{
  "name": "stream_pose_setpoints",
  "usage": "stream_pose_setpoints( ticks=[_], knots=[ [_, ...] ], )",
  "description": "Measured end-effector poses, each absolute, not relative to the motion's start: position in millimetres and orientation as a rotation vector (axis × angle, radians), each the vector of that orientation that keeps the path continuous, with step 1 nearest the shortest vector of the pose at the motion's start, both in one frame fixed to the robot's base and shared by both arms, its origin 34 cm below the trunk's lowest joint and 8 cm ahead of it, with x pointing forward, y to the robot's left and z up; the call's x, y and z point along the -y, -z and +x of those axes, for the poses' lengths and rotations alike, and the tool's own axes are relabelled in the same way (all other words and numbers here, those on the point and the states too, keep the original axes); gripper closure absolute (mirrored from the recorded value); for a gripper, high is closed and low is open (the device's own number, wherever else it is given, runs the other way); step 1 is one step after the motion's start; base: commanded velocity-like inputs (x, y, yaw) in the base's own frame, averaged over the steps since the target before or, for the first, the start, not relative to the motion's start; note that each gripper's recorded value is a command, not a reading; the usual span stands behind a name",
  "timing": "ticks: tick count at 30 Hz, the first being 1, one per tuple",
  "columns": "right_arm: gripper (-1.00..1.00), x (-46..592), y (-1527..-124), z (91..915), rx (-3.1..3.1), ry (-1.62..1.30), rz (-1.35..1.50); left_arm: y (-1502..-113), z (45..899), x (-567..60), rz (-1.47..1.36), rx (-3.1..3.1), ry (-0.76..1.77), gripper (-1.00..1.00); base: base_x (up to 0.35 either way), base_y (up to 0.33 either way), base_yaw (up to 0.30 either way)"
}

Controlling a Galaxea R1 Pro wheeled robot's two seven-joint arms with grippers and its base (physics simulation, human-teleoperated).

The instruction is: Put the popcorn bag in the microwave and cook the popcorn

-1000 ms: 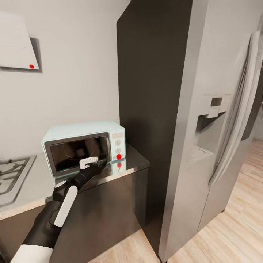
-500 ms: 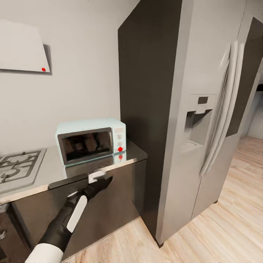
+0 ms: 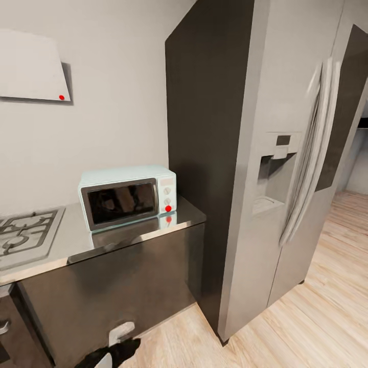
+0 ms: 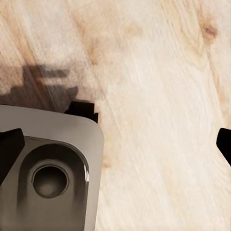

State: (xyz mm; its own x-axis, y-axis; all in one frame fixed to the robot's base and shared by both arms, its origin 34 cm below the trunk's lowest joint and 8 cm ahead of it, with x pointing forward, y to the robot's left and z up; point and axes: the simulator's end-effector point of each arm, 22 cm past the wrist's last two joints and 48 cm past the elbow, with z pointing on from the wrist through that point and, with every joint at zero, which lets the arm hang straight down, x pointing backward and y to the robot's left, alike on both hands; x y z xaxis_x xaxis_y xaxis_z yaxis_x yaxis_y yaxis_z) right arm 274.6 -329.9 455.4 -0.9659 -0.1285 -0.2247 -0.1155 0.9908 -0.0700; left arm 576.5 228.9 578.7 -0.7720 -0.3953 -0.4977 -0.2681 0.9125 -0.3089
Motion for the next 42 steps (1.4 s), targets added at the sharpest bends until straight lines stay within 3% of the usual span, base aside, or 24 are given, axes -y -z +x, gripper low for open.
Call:
stream_pose_setpoints(
  ticks=[18,28,42],
  knots=[
    [-1.00,330.1,-456.5,278.9,-2.884,0.083,-0.175,-461.5,323.4,-240.8,-0.576,-2.877,0.150,-1.00,0.000,0.000,0.000],
    [-1.00,329.7,-456.5,279.4,-2.882,0.082,-0.170,-457.4,305.5,-235.5,-0.570,-2.903,0.155,-1.00,0.000,0.000,0.021],
    [-1.00,329.5,-456.8,280.5,-2.878,0.081,-0.167,-459.0,313.4,-232.3,-0.564,-2.866,0.154,-1.00,0.000,0.000,0.256]
  ],
)
